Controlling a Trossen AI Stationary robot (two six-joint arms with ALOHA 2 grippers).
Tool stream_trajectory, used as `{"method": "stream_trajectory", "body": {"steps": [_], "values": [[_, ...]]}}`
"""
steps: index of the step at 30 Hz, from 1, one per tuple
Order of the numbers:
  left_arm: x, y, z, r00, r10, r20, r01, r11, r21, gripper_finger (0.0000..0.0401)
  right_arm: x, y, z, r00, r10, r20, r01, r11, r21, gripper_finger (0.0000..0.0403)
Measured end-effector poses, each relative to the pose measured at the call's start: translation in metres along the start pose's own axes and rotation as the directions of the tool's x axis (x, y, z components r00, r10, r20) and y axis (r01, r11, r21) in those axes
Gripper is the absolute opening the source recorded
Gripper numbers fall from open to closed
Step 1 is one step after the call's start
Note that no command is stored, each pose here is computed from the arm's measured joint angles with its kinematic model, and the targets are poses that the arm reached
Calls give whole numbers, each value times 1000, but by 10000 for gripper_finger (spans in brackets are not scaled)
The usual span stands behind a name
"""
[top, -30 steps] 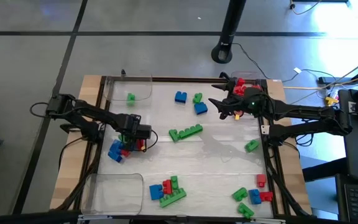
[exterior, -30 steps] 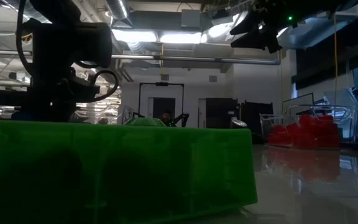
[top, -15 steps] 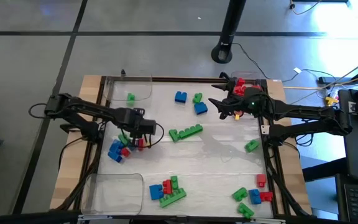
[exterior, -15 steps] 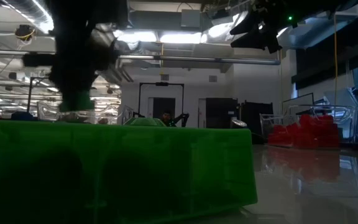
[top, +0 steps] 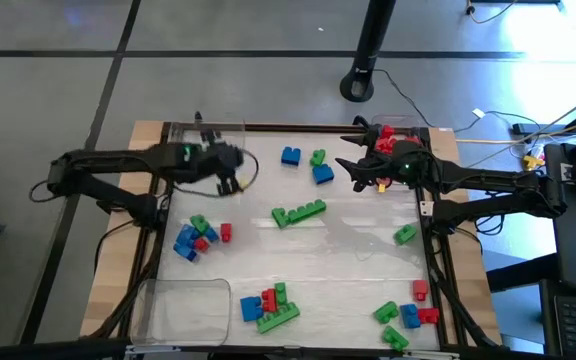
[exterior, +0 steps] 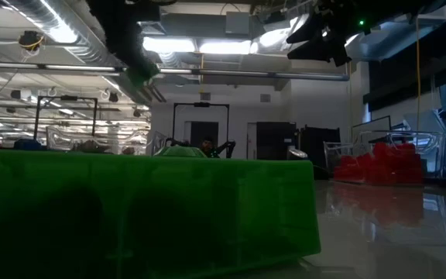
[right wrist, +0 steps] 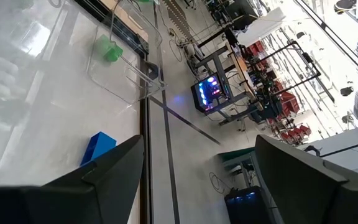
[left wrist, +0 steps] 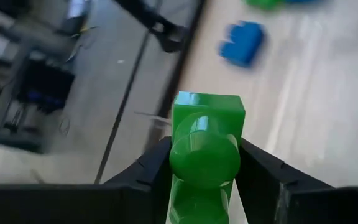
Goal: Sort blocks
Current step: Put the green game piece into the left transparent bin
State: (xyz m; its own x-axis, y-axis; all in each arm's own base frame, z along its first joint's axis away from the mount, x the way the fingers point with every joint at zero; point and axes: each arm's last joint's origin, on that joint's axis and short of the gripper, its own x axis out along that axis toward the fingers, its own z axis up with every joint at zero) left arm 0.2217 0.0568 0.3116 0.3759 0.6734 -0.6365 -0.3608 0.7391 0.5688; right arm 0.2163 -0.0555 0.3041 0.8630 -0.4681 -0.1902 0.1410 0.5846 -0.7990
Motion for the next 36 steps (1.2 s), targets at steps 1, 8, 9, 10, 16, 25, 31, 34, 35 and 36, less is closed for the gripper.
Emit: {"method": "stream_trajectory", "body": {"steps": [1,8,9,10,16,25,31,34,35,36], "values": [[2,8,0,1000,22,6,-22,999,-37,133,0,0,0,1000,0,0,0,1000,0,309],[23,48,-13,987,134,-88,-147,975,-163,133,0,0,0,1000,0,0,0,1000,-3,309],[26,52,-15,984,144,-106,-161,971,-176,133,0,0,0,1000,0,0,0,1000,-3,309],[29,55,-18,981,153,-123,-174,967,-186,133,0,0,0,1000,0,0,0,1000,-4,309],[42,68,-31,964,185,-191,-229,942,-245,151,0,0,0,1000,0,0,0,1000,-4,309],[45,73,-39,954,189,-233,-261,906,-334,209,0,0,0,1000,0,0,0,1000,-4,309],[44,66,-37,973,105,-206,-175,917,-359,220,0,0,0,1000,0,-1,0,1000,-4,309],[41,55,-37,982,-36,-188,-37,927,-374,221,0,0,0,1000,1,0,-1,1000,-4,309],[39,51,-38,979,-87,-187,8,922,-387,221,0,0,0,1000,1,-1,-1,1000,-4,309],[38,47,-39,972,-135,-192,48,915,-401,221,0,0,0,1000,1,-1,-1,1000,-4,309]]}}
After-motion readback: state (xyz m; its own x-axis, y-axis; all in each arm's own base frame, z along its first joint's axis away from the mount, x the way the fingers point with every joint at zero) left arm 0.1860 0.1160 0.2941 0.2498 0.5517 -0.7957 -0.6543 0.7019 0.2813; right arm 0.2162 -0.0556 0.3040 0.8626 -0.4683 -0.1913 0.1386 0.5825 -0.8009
